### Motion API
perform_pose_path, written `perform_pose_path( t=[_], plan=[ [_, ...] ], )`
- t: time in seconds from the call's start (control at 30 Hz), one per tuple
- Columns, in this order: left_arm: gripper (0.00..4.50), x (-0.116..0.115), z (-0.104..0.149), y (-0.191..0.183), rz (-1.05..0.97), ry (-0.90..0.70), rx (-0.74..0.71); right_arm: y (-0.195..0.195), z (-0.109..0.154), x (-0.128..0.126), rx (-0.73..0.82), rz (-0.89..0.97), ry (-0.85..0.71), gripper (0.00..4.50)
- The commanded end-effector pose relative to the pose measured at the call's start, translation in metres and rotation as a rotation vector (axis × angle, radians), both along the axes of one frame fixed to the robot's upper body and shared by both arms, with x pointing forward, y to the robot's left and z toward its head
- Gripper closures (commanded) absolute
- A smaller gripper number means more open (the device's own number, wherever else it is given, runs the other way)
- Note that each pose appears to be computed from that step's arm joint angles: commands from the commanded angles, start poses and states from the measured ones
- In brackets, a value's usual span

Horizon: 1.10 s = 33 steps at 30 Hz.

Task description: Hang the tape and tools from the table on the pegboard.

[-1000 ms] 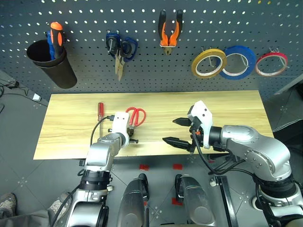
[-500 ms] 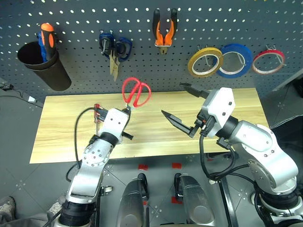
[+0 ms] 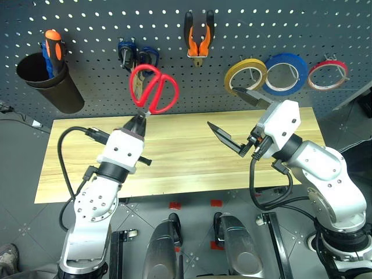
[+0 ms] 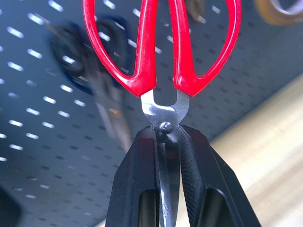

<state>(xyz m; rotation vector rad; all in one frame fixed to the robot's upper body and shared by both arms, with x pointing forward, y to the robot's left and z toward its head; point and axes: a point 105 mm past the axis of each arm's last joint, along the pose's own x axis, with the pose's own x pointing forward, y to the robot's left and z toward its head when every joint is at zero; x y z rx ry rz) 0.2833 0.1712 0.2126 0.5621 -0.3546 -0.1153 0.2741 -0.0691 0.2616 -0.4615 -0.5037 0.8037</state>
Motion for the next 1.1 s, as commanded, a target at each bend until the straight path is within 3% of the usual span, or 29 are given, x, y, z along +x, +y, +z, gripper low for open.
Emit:
perform_pose_path(
  t=[0.03,0.47,0.83,1.1],
  plan=[
    [4.2,0.004,0.011,0.007,0.037,-0.039,-0.015,0.001,0.019,-0.003,0.024,0.018,-0.089,0.0],
    [4.2,0.03,0.013,0.016,0.075,-0.018,-0.069,0.015,0.043,-0.001,0.042,0.115,-0.157,0.0],
    [4.2,0.011,0.016,-0.001,0.013,-0.054,-0.057,0.014,0.04,-0.005,0.027,0.117,-0.152,0.0],
    [4.2,0.017,0.029,0.011,0.051,-0.069,-0.074,0.015,0.039,-0.003,0.024,0.119,-0.15,0.0]
  ],
)
